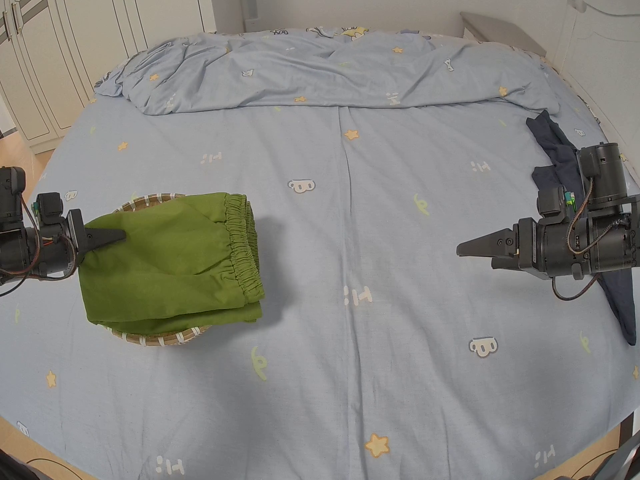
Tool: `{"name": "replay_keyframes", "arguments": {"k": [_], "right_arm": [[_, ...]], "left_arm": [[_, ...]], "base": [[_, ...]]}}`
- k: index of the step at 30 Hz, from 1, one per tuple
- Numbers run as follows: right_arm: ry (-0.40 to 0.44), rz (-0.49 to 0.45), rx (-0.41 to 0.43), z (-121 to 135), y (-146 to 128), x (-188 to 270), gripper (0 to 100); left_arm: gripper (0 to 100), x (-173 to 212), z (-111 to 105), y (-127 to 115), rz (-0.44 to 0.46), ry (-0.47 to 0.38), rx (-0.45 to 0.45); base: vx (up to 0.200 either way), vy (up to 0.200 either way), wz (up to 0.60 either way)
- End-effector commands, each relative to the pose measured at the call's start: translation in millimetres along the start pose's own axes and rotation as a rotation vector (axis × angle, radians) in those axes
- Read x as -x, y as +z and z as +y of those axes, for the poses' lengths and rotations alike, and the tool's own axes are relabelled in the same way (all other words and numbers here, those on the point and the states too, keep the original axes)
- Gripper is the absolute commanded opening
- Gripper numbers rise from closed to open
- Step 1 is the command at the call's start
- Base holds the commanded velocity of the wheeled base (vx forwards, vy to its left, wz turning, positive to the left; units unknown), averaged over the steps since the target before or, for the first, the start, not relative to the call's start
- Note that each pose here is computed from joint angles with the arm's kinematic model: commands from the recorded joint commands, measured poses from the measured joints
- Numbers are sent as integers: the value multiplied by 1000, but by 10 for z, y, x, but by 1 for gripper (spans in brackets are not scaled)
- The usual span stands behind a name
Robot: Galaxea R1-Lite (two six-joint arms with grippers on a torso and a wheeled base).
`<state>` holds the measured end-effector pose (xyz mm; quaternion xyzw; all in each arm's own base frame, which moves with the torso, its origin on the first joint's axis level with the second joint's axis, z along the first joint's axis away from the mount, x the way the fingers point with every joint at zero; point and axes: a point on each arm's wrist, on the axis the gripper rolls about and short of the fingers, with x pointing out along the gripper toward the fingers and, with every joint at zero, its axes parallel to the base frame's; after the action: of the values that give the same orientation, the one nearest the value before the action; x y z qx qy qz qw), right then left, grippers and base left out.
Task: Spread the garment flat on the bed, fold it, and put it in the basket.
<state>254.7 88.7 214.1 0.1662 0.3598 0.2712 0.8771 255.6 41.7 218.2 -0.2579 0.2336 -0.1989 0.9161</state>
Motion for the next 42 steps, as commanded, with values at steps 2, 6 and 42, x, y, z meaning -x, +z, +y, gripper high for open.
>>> {"name": "replay_keyframes", "arguments": {"k": [2,6,42], "right_arm": [[7,6,3,20,-19,-3,100],[5,10,2,13,-28,-10,100],[7,20,4,20,-44,-34,100]], "left_arm": [[0,-351,417,-114,71,51,73],[0,-536,593,-161,91,120,83],[100,-416,371,74,-66,351,-76]], "base": [[0,0,0],[0,0,0],[0,0,0]]}}
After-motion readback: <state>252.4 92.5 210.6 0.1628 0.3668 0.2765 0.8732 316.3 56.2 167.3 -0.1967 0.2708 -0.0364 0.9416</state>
